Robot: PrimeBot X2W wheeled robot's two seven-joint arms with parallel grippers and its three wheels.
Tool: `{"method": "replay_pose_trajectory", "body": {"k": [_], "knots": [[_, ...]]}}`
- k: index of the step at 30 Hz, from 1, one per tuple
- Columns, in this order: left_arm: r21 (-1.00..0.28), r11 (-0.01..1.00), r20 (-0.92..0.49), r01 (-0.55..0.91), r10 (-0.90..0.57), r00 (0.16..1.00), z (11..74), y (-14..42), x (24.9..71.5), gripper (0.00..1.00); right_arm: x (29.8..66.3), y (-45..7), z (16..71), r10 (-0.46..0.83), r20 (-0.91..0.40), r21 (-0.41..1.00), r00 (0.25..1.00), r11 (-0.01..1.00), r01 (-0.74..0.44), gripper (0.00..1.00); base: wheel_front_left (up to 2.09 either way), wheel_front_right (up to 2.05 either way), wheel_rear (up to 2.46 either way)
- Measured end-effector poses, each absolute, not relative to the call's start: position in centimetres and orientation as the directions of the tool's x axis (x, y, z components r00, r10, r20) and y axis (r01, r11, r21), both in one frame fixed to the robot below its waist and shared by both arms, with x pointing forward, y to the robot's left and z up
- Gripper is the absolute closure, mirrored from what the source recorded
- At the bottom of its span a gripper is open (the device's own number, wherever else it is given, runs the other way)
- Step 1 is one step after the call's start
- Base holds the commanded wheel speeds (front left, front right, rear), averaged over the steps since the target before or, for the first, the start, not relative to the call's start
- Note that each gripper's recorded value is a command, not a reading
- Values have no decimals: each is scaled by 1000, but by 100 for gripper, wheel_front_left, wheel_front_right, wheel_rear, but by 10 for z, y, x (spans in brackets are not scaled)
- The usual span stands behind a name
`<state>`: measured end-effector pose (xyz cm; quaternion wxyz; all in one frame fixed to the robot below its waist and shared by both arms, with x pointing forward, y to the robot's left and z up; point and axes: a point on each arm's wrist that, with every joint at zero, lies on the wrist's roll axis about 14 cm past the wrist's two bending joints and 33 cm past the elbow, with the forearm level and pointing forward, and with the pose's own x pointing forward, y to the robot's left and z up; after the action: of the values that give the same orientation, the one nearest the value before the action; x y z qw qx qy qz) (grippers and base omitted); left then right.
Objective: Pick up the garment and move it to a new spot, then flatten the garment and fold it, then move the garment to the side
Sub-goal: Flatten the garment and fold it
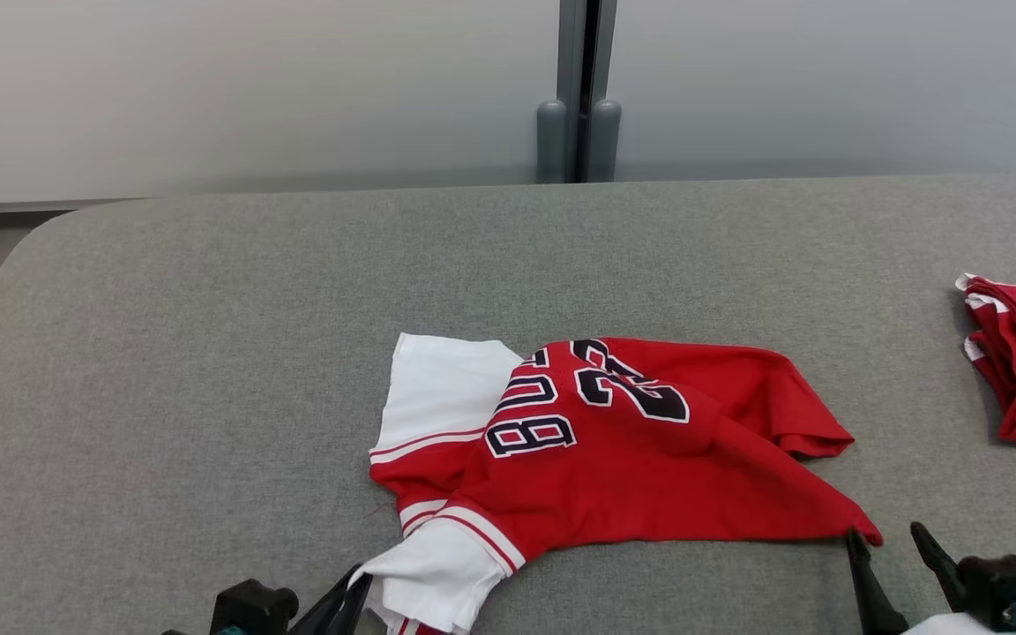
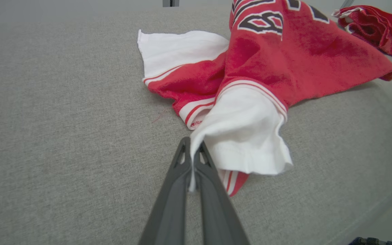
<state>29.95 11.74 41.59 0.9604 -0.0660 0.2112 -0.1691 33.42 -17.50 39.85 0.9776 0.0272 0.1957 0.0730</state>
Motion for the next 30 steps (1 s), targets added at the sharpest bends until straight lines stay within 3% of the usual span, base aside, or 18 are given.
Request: {"method": "replay_pose_trajectory", "body": {"k": [6, 7, 8, 9, 10, 11, 16, 23, 30], "knots": [[-206, 934, -369, 293, -352, 860, 416, 117, 313, 100, 349, -160, 374, 202, -434, 61, 878, 979, -195, 0, 0, 0, 0], [-207, 934, -365, 290, -349, 863, 416, 118, 314, 100, 352, -158, 373, 207, -433, 62, 877, 978, -200, 19, 0, 0, 0], [-205, 936, -359, 287, -345, 867, 417, 119, 316, 100, 355, -155, 373, 213, -427, 63, 879, 976, -206, 60, 0, 0, 0], [-205, 936, -354, 285, -342, 870, 418, 119, 318, 100, 358, -154, 374, 217, -421, 64, 881, 976, -210, 91, 0, 0, 0], [-204, 938, -343, 281, -337, 877, 419, 121, 320, 100, 361, -152, 375, 221, -408, 65, 886, 975, -213, 91, 0, 0, 0], [-204, 939, -335, 276, -332, 882, 421, 121, 322, 100, 363, -152, 376, 221, -401, 66, 889, 975, -213, 100, 0, 0, 0], [-195, 944, -242, 267, -310, 920, 442, 125, 338, 100, 372, -155, 388, 216, -343, 64, 914, 976, -207, 100, 0, 0, 0], [-136, 956, 49, 258, -254, 966, 524, 139, 371, 100, 400, -158, 466, 219, -92, 20, 971, 976, -218, 100, 0, 0, 0], [-57, 958, 371, 282, -242, 897, 635, 139, 385, 100, 413, -163, 578, 226, 182, -65, 957, 974, -218, 100, 0, 0, 0]]}}
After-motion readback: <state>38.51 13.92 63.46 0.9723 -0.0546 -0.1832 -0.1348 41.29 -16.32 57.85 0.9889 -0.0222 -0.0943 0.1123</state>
